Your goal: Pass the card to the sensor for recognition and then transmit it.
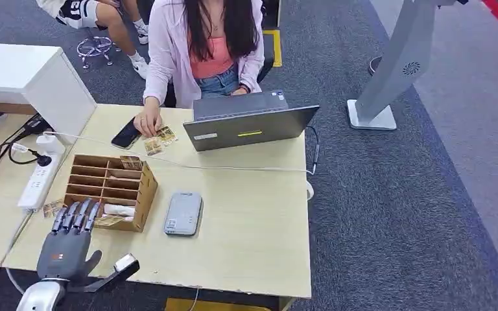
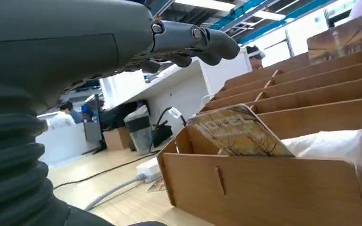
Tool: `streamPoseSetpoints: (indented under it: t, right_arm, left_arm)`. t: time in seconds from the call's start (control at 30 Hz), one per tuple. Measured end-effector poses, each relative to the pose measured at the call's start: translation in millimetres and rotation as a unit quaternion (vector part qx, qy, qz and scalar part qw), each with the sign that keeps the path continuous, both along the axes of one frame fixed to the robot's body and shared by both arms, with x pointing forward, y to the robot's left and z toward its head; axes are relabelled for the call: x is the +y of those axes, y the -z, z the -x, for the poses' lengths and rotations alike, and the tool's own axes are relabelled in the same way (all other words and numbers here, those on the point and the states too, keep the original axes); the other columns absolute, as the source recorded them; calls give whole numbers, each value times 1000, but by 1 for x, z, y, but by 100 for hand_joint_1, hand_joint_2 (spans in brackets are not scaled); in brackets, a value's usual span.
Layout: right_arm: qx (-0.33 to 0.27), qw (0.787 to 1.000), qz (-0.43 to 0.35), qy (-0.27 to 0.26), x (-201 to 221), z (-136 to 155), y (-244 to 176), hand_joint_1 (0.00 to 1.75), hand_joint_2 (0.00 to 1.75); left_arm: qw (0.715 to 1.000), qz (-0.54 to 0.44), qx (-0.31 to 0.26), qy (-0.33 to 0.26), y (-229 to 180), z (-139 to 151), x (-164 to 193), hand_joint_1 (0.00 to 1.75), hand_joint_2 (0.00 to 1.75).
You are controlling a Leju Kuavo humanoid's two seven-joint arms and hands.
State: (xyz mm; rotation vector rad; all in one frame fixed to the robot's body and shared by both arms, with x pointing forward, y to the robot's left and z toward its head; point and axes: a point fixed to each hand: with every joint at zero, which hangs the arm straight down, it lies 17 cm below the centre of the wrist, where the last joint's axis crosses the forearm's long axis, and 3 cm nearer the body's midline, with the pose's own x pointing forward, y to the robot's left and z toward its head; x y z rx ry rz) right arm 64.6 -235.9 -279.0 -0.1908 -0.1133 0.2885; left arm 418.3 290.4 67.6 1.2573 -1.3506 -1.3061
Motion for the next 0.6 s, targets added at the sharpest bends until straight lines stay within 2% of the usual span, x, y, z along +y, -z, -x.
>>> streamPoseSetpoints:
  t: [0.23, 0.6]
  right_arm:
    - [1, 1000, -2, -6, 1, 0, 0, 0, 175]
    - [1, 1000, -3, -15, 2, 0, 0, 0, 175]
  left_arm:
    - [1000, 4, -14, -6, -4, -6, 1, 0, 175]
    - [999, 7, -42, -2, -30, -37, -7, 0, 175]
